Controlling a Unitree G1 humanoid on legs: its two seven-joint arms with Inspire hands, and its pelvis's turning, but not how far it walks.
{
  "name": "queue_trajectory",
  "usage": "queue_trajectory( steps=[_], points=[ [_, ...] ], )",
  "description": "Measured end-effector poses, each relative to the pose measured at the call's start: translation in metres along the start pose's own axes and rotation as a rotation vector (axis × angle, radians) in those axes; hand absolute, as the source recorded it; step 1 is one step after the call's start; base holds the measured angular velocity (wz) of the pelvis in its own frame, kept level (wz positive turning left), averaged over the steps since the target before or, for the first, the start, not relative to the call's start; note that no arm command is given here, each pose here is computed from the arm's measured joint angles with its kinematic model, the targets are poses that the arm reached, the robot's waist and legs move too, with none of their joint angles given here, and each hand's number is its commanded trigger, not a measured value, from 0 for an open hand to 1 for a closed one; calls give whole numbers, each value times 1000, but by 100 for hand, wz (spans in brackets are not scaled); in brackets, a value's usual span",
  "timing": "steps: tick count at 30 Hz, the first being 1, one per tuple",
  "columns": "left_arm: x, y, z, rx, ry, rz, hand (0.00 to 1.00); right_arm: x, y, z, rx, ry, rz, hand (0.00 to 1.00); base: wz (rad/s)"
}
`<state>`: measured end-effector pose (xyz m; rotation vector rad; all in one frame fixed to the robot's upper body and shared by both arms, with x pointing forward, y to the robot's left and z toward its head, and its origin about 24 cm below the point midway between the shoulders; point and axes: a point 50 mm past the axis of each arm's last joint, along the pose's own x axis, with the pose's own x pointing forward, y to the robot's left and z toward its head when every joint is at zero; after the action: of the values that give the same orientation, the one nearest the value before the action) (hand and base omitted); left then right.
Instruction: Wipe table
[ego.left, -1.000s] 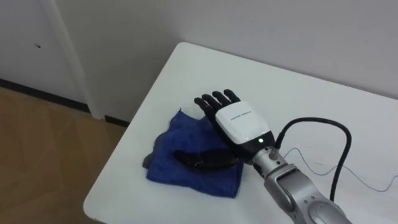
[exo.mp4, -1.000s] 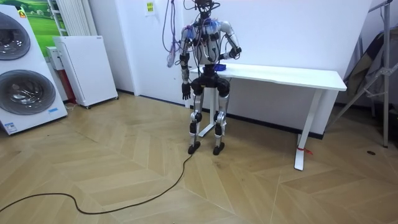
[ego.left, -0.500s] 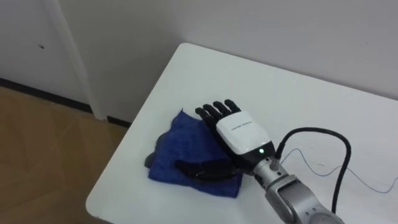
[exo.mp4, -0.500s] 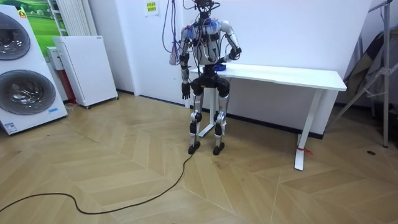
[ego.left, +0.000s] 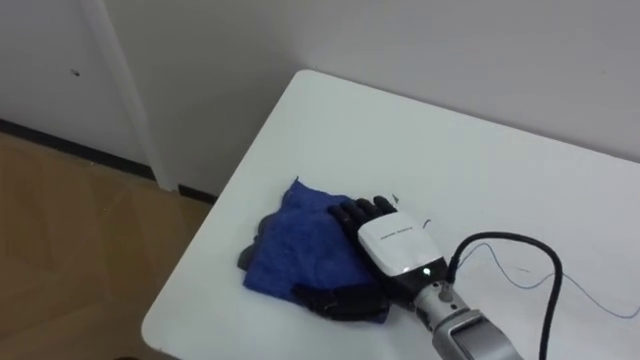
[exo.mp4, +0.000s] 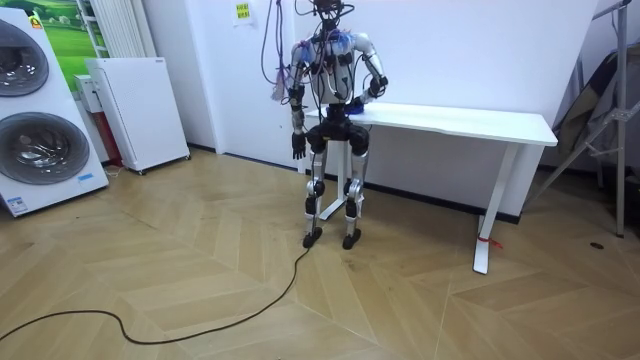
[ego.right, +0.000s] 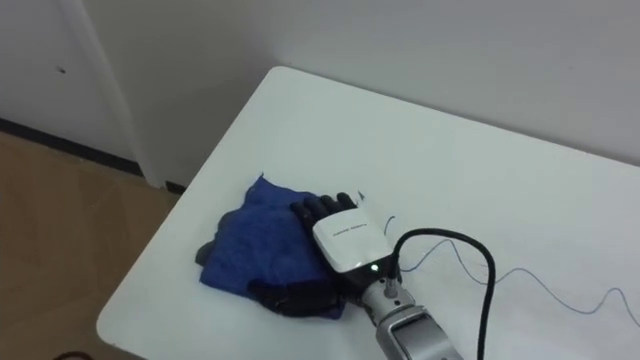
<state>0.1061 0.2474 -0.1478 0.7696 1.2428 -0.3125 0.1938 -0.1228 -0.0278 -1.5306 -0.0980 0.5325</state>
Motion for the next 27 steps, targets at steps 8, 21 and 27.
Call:
queue_trajectory(
  steps=[8,21,27],
  points=[
    [0,-1,-1,-2,12,-2,0,5,1,-4,-1,16,-53,100,2],
    [-1,0,9,-18,-27,9,0,6,-3,-11,83,40,-128,100,1],
    [-1,-2,6,-15,-11,14,0,2,5,-18,236,115,-118,100,2]
  ],
)
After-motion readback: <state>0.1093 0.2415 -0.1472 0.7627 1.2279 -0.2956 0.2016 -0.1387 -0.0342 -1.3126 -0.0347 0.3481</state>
